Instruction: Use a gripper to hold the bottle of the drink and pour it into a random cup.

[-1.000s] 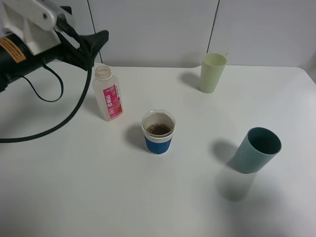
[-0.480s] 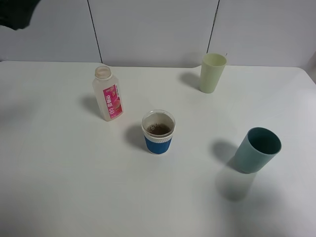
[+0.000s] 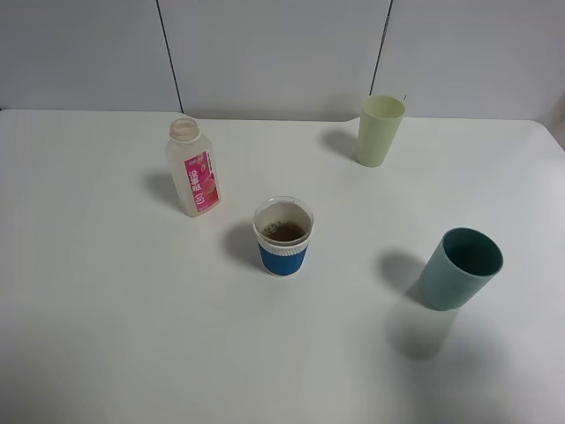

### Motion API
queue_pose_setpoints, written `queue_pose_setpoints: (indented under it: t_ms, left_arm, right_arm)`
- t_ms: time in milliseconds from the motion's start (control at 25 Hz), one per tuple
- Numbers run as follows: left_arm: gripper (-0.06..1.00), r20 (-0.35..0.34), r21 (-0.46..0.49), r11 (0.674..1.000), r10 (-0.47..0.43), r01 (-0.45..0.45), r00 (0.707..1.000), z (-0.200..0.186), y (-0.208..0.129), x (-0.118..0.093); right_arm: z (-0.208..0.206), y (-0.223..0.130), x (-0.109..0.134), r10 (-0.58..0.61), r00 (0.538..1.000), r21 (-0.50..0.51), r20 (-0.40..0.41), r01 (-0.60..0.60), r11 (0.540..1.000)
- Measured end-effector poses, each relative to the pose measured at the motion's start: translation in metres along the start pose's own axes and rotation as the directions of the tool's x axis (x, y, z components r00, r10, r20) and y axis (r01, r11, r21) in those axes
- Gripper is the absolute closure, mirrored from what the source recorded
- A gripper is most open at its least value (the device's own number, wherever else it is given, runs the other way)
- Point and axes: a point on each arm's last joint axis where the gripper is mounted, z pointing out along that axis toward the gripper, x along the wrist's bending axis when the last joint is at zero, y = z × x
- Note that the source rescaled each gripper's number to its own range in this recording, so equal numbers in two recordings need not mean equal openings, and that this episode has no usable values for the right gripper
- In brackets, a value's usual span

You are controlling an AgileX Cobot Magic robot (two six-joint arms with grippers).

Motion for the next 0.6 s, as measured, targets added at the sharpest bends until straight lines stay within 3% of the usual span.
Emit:
queue_pose_setpoints:
  t_ms: [240, 440, 600]
  left_arm:
    - [0.15, -0.041, 0.125, 0.978, -0.165, 0.169, 0.985, -0.028, -0.011, 0.003]
    - [0.15, -0.052, 0.294, 0.913, -0.281, 0.284, 0.958, -0.034, -0.027, -0.002]
    - [0.15, -0.041, 0.429, 0.861, -0.284, 0.274, 0.958, -0.04, -0.038, -0.007]
  right_arm:
    - [0.0, 0.0, 0.0, 0.0, 1.0, 0.0, 0.0, 0.0, 1.0]
    - [0.0, 0.0, 0.0, 0.0, 1.0, 0.0, 0.0, 0.0, 1.0]
    - [0.0, 0.0, 0.0, 0.0, 1.0, 0.0, 0.0, 0.0, 1.0]
